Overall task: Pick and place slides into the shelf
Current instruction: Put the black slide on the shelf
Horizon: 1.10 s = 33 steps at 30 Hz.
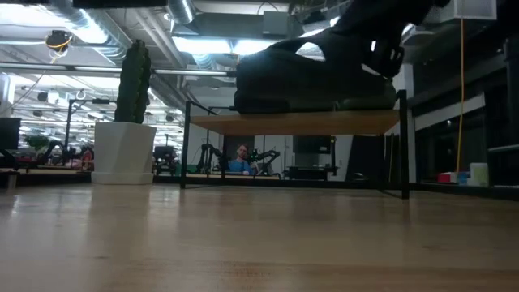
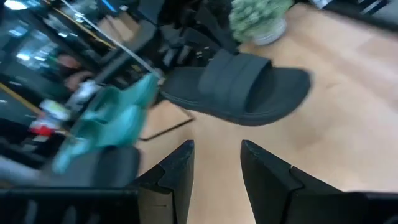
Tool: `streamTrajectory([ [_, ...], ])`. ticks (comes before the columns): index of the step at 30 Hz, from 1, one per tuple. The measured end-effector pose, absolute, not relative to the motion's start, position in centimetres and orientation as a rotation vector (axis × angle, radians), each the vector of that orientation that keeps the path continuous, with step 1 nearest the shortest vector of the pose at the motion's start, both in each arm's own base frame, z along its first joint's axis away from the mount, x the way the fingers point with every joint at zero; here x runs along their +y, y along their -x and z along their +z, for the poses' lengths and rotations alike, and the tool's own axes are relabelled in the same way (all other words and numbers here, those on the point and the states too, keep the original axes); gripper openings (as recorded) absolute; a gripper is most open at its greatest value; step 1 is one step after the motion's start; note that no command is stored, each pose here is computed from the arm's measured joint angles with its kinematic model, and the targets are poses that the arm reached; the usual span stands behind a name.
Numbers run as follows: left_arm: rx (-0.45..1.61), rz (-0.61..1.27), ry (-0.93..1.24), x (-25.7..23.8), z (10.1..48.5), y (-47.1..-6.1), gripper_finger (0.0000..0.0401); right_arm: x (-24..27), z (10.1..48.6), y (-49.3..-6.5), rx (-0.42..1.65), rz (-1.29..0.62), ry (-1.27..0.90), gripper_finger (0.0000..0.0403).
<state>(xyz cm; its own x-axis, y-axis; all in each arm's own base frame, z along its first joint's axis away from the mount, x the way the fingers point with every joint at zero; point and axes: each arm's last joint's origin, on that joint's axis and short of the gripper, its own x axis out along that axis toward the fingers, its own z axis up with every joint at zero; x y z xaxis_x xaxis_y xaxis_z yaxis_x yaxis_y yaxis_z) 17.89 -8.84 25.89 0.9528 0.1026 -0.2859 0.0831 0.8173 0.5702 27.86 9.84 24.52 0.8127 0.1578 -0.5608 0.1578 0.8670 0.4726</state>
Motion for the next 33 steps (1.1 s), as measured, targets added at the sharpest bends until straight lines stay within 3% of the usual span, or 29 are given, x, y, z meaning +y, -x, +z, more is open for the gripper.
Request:
streamTrajectory([
  [8,0.334,0.119,-0.848,-9.5,24.9,-19.8,0.0124,9.5,24.9,-28.2,0.583,0.003,-0.549,0.0012],
  [16,0.325,0.164,-0.945,-9.7,24.1,-21.7,0.0124,9.7,24.2,-28.8,0.594,0.000,-0.545,0.0012],
  [33,0.232,0.091,-1.102,-13.1,22.8,-22.6,0.0124,9.6,24.6,-29.7,0.480,-0.013,-0.541,0.0012],
])
